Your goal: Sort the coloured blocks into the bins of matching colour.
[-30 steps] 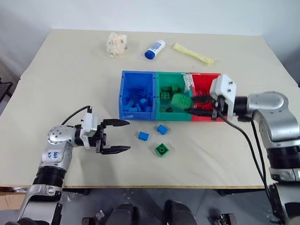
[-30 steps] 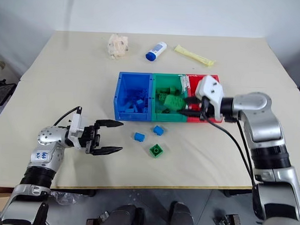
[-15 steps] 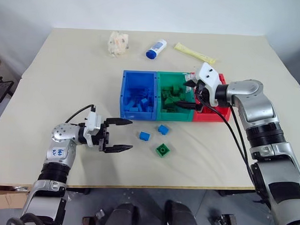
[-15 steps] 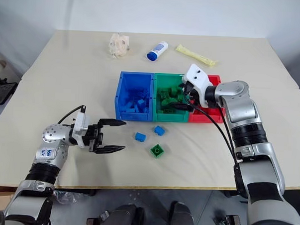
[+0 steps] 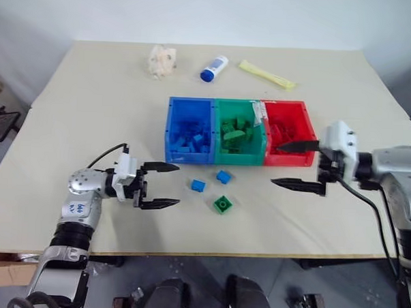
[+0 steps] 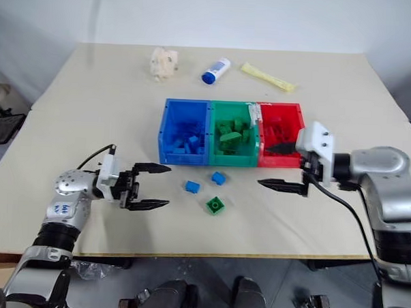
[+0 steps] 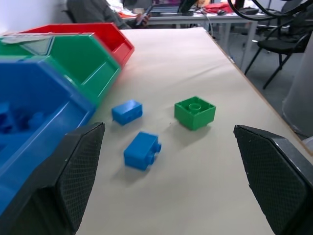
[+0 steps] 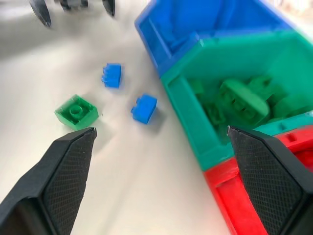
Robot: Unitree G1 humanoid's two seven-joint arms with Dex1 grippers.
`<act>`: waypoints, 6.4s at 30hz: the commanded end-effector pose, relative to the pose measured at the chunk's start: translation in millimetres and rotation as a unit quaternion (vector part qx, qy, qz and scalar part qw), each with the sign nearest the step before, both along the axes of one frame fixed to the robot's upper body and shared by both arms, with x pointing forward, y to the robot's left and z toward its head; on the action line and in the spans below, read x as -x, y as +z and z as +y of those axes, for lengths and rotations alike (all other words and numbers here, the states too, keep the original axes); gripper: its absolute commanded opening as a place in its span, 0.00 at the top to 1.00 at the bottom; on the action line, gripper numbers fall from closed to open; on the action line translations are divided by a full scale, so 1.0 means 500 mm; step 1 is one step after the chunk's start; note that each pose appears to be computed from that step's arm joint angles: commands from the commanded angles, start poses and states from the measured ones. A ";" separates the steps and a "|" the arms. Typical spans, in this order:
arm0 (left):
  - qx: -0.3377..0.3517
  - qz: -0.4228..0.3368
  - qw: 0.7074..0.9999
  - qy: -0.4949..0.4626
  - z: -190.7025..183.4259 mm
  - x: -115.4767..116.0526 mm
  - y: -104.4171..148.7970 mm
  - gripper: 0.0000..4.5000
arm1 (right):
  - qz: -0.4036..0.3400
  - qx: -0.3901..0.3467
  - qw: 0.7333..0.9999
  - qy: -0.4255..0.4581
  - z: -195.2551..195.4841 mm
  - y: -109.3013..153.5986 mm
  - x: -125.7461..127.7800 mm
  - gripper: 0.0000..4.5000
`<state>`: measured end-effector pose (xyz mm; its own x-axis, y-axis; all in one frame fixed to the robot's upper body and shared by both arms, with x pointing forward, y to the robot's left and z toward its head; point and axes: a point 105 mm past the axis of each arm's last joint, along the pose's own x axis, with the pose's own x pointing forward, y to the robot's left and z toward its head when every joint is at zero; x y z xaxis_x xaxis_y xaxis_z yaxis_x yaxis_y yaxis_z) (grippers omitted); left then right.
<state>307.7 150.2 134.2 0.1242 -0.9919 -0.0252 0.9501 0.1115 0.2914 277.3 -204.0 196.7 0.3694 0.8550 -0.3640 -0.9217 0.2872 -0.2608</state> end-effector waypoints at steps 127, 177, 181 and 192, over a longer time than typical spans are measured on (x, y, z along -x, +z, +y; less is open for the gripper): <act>-0.039 0.040 0.962 0.266 0.133 0.152 0.011 0.00 | 0.014 -0.091 0.995 0.044 -0.044 0.000 -0.019 0.01; -0.106 0.068 0.974 0.187 -0.166 -0.022 -0.081 0.64 | -0.018 -0.115 0.993 0.029 -0.004 0.002 0.015 0.00; -0.086 0.042 0.980 0.174 -0.171 -0.019 -0.046 0.64 | -0.021 -0.117 0.993 0.027 -0.005 0.002 0.016 0.00; 0.000 -0.034 0.962 0.272 -0.132 -0.127 0.140 0.64 | -0.058 -0.167 0.984 0.019 -0.002 0.042 0.002 0.00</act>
<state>365.4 83.6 196.2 0.6109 -0.7910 -0.0341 0.7478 0.5623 0.3530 277.5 -204.7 206.3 0.3546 0.9335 -0.0532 -0.9162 0.3355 -0.2193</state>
